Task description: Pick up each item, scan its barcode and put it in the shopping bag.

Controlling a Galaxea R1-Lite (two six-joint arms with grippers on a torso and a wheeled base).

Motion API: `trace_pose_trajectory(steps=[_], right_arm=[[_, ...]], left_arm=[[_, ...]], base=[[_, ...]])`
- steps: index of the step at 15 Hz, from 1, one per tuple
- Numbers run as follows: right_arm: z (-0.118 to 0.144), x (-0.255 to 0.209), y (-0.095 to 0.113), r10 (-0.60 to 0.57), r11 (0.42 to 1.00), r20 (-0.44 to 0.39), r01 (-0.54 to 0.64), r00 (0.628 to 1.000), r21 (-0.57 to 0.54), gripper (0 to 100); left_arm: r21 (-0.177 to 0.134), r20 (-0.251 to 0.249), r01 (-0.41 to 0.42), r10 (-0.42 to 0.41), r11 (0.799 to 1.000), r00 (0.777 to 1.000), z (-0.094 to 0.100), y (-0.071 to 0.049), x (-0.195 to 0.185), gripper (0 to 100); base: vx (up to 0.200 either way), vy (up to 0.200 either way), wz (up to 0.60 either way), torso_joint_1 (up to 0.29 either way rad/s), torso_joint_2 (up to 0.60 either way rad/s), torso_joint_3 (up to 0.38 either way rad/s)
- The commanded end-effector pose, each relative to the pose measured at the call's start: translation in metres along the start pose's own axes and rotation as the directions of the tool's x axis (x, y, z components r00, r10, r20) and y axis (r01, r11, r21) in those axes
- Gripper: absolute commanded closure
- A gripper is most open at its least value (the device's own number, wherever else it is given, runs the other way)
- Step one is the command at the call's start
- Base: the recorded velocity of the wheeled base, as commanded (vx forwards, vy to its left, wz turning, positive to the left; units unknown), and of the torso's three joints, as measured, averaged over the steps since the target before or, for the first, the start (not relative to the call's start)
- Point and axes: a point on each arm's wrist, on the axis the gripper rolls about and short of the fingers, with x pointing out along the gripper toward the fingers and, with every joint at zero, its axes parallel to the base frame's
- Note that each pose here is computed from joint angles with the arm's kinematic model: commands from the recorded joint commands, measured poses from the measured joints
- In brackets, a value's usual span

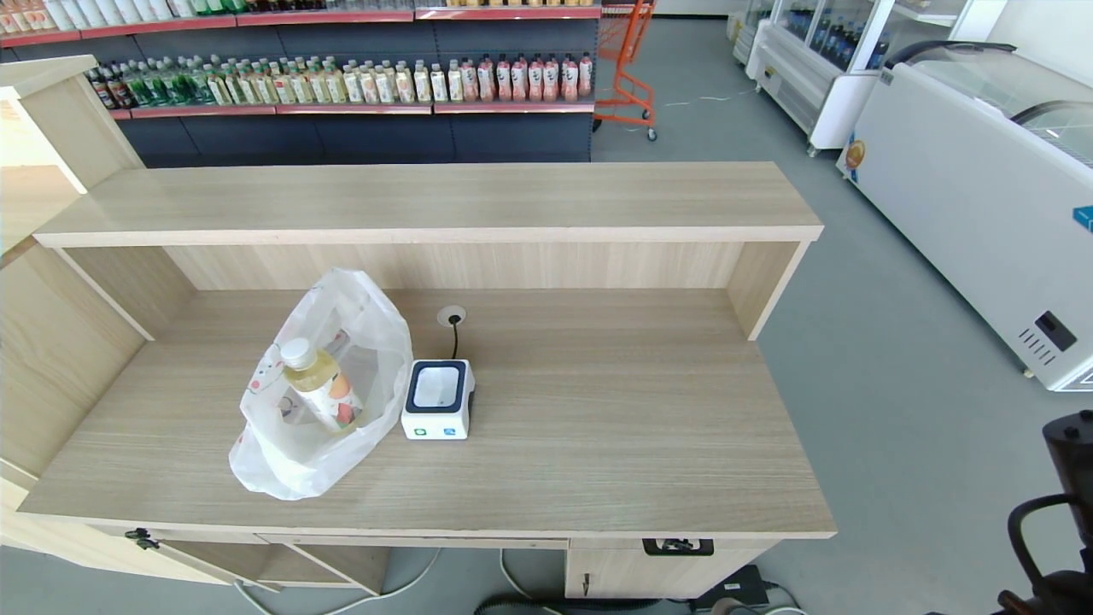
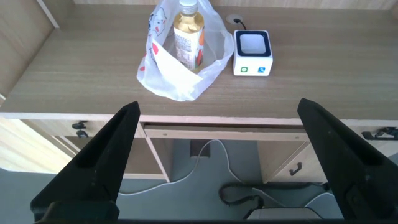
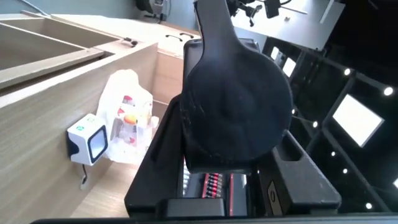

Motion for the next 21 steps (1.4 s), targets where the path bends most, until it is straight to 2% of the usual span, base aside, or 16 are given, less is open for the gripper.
trace_pose_trajectory(steps=[1,18,20,21], right_arm=[[0.0,-0.002,0.0,0.005,0.997,-0.01,-0.006,1.0,-0.08,100],[0.0,-0.004,0.002,-0.005,0.998,-0.016,0.004,1.0,-0.068,100],[-0.008,-0.012,0.007,0.03,0.999,-0.072,-0.032,0.997,-0.025,100],[-0.012,-0.015,0.007,0.041,0.998,-0.096,-0.036,0.995,0.047,100]], left_arm=[[0.0,0.001,0.0,0.0,1.0,1.0,0.0,0.0,0.0,0],[0.0,0.001,0.0,0.0,1.0,1.0,0.0,0.0,0.0,0],[0.0,0.001,0.0,0.0,1.0,1.0,0.0,0.0,0.0,0],[0.0,0.001,0.0,0.0,1.0,1.0,0.0,0.0,0.0,0]], base=[[0.0,0.0,0.0,0.0,0.0,0.0],[0.0,0.0,0.0,0.0,0.0,0.0],[0.0,0.0,0.0,0.0,0.0,0.0],[0.0,0.0,0.0,0.0,0.0,0.0]])
